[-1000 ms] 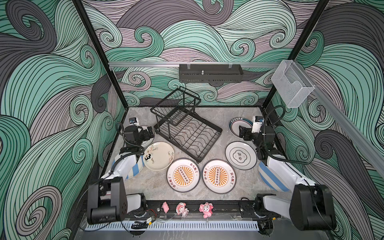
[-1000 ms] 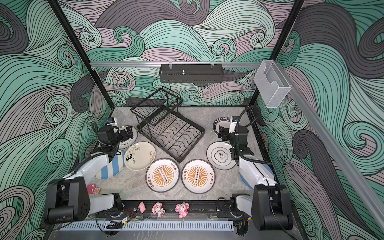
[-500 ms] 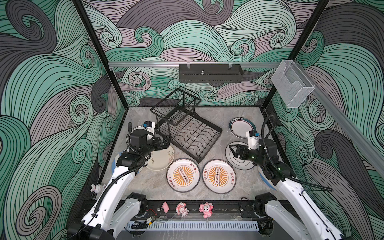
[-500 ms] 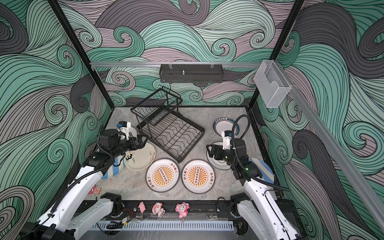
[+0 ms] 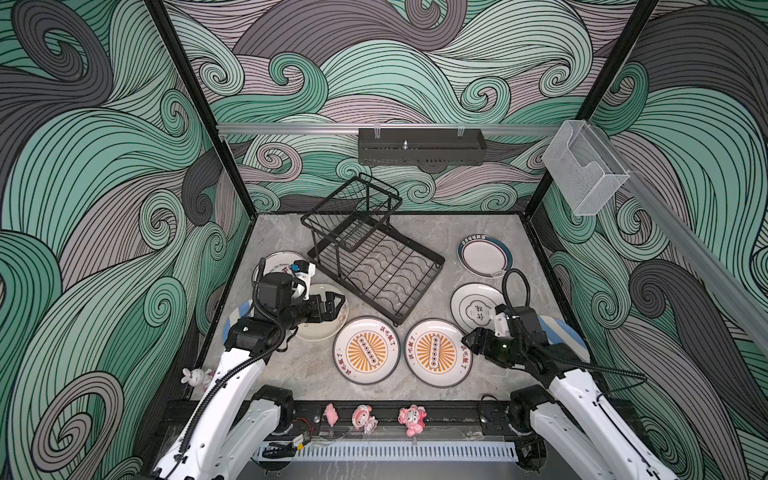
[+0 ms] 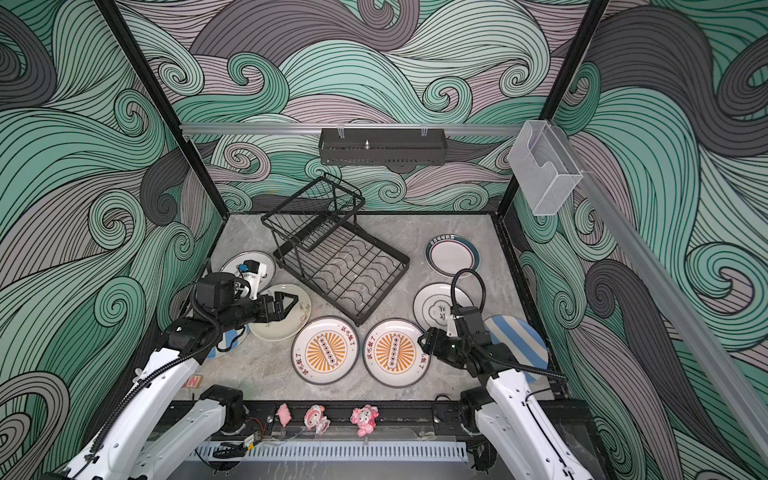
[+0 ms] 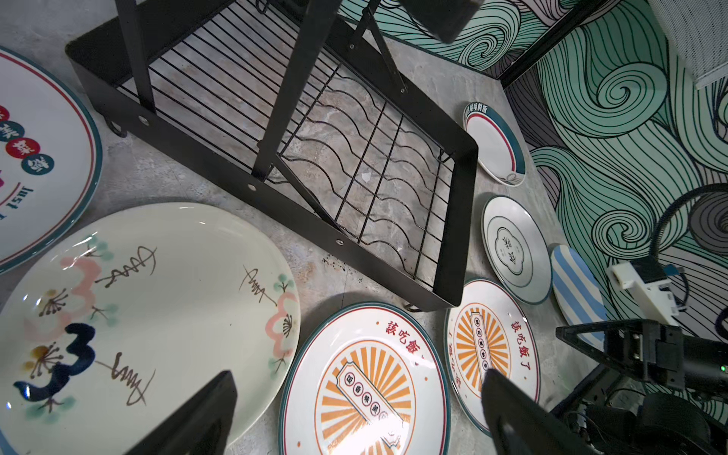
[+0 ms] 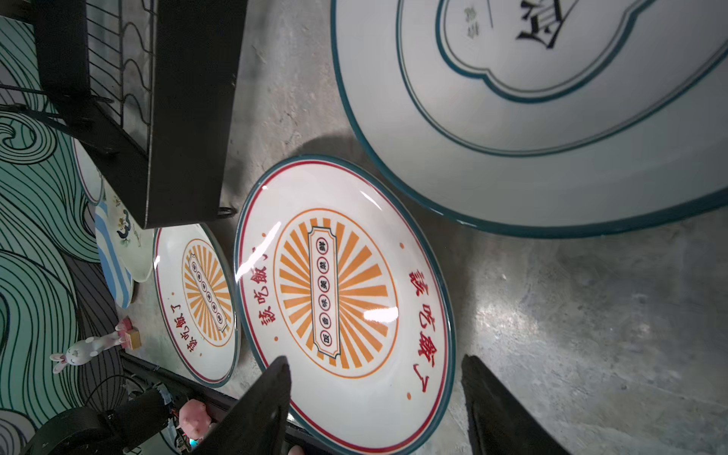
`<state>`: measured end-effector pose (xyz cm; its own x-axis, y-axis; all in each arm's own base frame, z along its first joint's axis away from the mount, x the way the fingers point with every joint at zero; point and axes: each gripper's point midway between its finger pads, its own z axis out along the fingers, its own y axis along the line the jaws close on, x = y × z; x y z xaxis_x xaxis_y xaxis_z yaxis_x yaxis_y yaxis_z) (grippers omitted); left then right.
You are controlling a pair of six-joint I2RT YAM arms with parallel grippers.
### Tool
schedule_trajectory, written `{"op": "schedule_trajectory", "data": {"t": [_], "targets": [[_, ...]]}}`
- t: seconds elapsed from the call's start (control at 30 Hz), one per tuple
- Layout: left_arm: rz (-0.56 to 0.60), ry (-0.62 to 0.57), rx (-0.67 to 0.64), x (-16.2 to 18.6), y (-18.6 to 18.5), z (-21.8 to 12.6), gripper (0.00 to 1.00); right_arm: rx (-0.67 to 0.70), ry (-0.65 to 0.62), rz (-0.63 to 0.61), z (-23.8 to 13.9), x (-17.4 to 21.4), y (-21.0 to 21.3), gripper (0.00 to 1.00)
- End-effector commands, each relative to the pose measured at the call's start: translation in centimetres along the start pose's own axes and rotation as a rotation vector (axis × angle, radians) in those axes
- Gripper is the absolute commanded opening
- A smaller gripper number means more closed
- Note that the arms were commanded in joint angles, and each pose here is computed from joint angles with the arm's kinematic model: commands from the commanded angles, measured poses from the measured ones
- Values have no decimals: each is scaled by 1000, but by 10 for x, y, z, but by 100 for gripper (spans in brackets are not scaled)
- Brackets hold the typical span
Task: Load the plates into the dish rack
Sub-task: 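Grasp the orange sunburst plate's rim with the right gripper while left hovers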
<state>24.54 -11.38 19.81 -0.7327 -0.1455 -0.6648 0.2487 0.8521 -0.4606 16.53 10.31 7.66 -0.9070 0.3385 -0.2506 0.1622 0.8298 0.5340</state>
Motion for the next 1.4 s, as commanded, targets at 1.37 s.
{"op": "schedule_trajectory", "data": {"t": [1.37], "targets": [[-27, 152, 33, 22, -1, 15, 99, 9, 45, 96, 50, 29, -38, 37]]}}
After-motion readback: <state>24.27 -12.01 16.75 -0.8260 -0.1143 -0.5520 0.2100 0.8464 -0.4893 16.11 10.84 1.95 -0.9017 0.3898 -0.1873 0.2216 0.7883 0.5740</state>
